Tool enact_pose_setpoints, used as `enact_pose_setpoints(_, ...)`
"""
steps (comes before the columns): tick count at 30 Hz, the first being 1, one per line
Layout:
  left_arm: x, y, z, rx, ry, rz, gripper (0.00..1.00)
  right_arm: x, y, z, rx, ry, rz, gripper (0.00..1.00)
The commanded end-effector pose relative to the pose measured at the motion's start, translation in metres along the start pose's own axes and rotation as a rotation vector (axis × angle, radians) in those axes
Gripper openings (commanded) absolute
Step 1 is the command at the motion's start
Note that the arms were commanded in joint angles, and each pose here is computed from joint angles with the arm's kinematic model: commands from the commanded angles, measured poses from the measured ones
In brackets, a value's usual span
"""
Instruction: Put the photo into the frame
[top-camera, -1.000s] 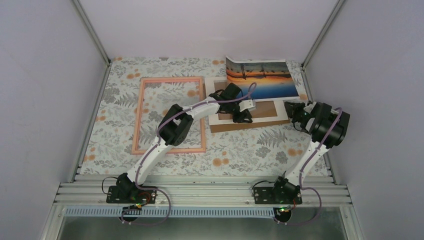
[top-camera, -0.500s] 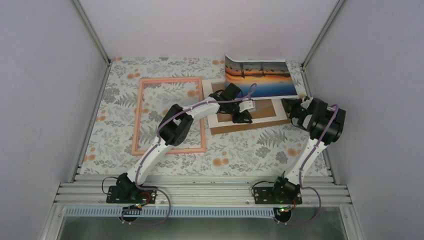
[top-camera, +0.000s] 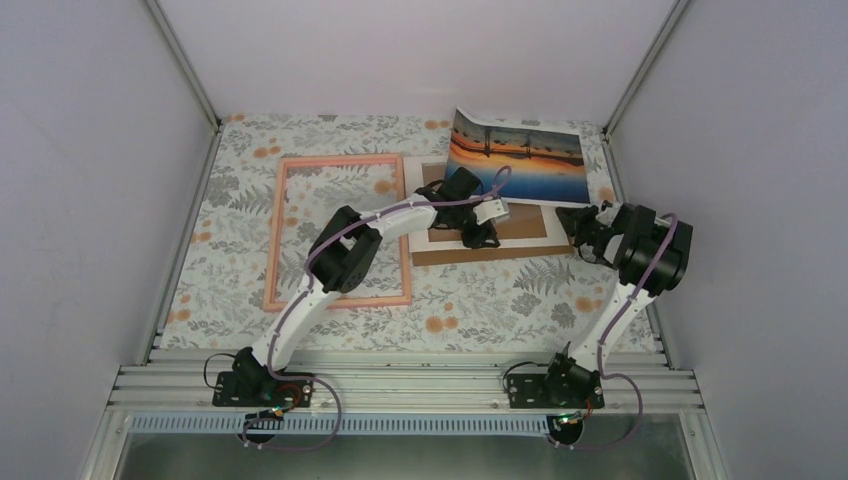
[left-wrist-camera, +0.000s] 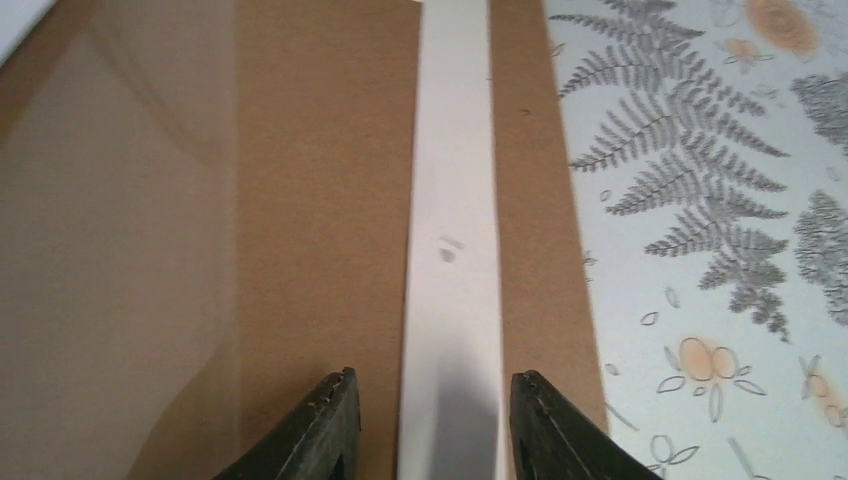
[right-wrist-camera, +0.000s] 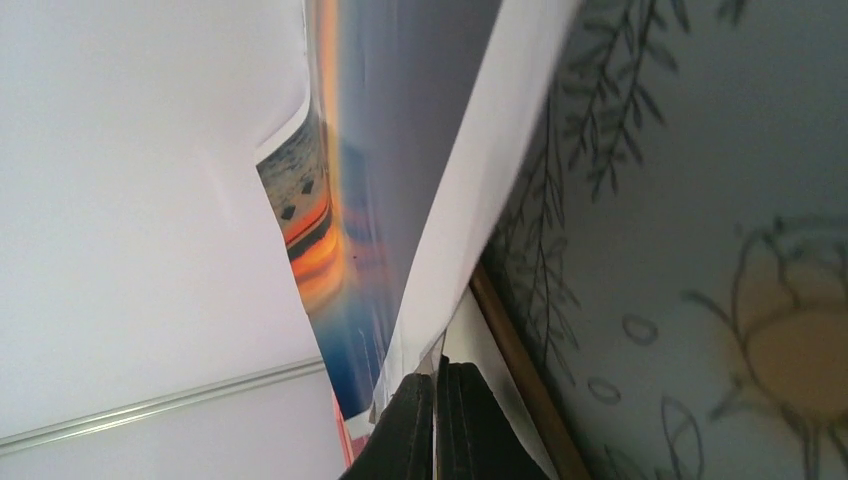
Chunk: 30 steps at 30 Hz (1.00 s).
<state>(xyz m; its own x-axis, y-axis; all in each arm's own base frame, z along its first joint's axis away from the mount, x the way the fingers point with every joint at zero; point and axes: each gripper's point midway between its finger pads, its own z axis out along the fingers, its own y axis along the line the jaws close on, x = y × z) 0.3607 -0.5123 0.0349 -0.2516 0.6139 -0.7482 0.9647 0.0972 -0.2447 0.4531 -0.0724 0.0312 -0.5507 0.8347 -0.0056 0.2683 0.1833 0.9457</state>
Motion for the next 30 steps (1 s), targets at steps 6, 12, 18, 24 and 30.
enact_pose_setpoints(6, -0.038, 0.026, -0.030, -0.332, -0.012, 0.138, 0.52, 0.026, 0.001, -0.007, 0.002, 0.060, 0.007, 0.04)
enact_pose_setpoints(12, -0.057, 0.038, -0.029, -0.520, -0.021, 0.279, 0.59, 0.029, 0.006, -0.010, -0.004, 0.060, 0.012, 0.04)
enact_pose_setpoints(18, -0.068, 0.036, -0.013, -0.647, -0.001, 0.444, 0.62, 0.032, 0.011, -0.014, -0.005, 0.059, 0.016, 0.04)
enact_pose_setpoints(24, -0.071, 0.031, 0.007, -0.714, 0.028, 0.564, 0.62, 0.035, 0.016, -0.016, -0.010, 0.060, 0.021, 0.04)
enact_pose_setpoints(30, -0.061, 0.035, 0.027, -0.767, 0.091, 0.643, 0.62, 0.042, 0.020, -0.020, -0.010, 0.062, 0.028, 0.04)
